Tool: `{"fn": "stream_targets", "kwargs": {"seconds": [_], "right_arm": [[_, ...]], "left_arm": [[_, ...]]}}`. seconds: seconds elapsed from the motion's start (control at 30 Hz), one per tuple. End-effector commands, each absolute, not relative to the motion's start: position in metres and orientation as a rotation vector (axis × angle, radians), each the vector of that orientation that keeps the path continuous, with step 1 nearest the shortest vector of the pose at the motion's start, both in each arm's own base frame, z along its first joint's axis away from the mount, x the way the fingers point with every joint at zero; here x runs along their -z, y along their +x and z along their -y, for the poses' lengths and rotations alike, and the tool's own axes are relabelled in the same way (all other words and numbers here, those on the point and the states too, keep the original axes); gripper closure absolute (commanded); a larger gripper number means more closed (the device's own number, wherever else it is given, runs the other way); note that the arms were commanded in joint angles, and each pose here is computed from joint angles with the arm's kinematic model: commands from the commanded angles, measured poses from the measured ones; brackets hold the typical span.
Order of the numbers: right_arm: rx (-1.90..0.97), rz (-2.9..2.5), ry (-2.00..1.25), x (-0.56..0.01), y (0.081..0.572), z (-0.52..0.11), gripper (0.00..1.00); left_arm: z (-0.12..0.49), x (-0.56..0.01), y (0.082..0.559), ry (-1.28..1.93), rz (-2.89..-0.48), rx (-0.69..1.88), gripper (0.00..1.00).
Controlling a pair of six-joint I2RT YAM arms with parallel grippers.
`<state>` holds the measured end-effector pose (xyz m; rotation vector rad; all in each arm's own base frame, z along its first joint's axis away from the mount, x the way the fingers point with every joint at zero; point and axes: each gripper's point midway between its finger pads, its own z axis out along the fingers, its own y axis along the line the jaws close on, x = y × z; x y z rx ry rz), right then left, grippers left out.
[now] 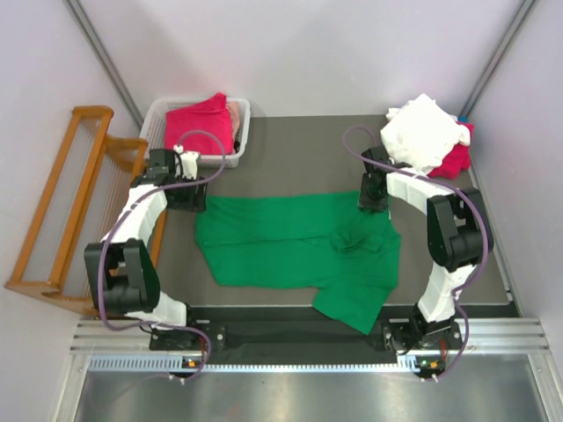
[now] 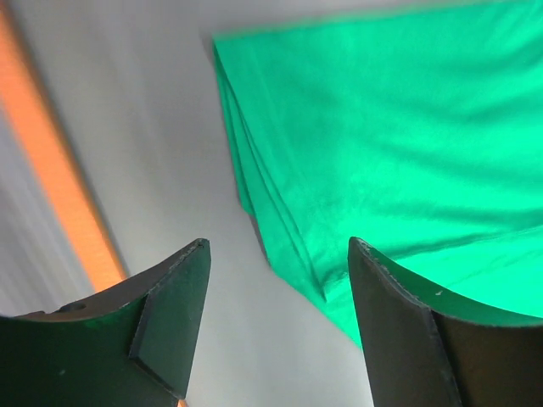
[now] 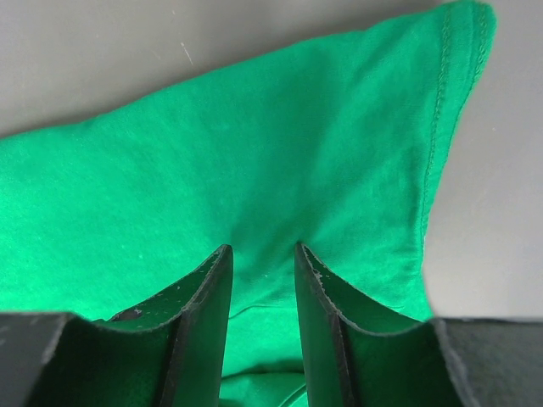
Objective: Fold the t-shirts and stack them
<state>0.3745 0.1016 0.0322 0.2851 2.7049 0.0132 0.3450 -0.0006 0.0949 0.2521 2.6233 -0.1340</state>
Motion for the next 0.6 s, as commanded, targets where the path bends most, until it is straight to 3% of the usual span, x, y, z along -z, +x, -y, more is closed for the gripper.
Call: {"fn": "stream_targets", "kwargs": {"seconds": [0.0, 0.23, 0.57], "right_arm": [[-0.056, -2.648, 0.287, -0.048, 0.384, -0.103, 0.64], [-0.056, -2.641, 0.290, -0.051, 0.386, -0.103, 0.64], [-0.051, -2.646, 0.288, -0.050, 0.384, -0.102, 0.64]], "left_arm": [[0.016, -0.115, 0.366, 0.221, -2.414, 0.220, 0.29], [0.017, -0.054, 0.383, 0.174, -2.632, 0.284, 0.37], [0.013, -0.046, 0.398, 0.159, -2.647, 0.257, 0.39]]}}
